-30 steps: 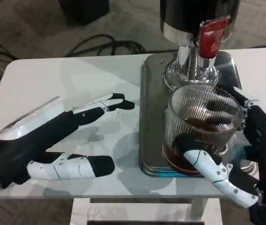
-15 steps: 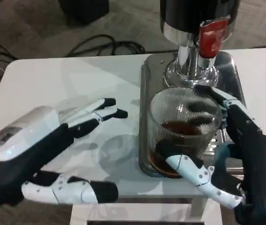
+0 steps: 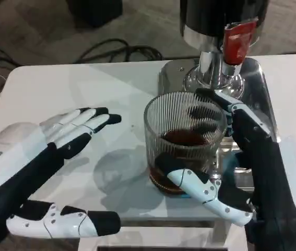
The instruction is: Grasp the cup under the faucet to collect the drink, then remove the cup.
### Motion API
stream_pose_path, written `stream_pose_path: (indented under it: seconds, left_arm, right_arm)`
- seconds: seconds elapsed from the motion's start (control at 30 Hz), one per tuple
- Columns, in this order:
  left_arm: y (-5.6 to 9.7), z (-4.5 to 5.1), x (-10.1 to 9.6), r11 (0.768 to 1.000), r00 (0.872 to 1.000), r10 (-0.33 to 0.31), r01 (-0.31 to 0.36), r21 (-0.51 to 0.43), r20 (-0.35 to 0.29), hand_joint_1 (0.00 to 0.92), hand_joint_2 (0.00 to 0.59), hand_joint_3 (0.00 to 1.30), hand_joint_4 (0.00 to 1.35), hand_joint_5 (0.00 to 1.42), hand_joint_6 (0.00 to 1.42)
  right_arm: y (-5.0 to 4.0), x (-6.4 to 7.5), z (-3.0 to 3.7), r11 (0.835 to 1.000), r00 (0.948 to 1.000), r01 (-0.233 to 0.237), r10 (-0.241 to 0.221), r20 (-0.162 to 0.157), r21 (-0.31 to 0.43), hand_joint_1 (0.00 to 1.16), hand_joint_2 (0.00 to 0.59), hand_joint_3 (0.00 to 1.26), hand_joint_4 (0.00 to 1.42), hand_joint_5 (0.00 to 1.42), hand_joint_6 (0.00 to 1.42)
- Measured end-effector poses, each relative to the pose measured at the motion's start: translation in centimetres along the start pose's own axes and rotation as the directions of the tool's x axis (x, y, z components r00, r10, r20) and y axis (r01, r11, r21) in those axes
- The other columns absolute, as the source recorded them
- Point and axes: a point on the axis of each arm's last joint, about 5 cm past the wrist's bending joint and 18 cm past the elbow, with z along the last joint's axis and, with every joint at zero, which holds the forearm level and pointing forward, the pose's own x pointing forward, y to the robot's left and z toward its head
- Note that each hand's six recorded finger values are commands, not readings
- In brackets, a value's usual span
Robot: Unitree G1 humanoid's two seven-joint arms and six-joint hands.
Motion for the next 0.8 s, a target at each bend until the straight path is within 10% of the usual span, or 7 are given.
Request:
stream_pose_path:
  seconds: [0.8]
  left_arm:
    - [-0.1, 0.24, -0.9, 1.000, 1.000, -0.014, 0.014, -0.006, -0.007, 0.000, 0.013, 0.09, 0.00, 0.00, 0.01]
  right_arm:
    - [1.05, 0.1, -0.79, 0.998, 0.9976, -0.064, 0.064, -0.024, -0.005, 0.61, 0.464, 0.99, 1.18, 1.26, 1.42]
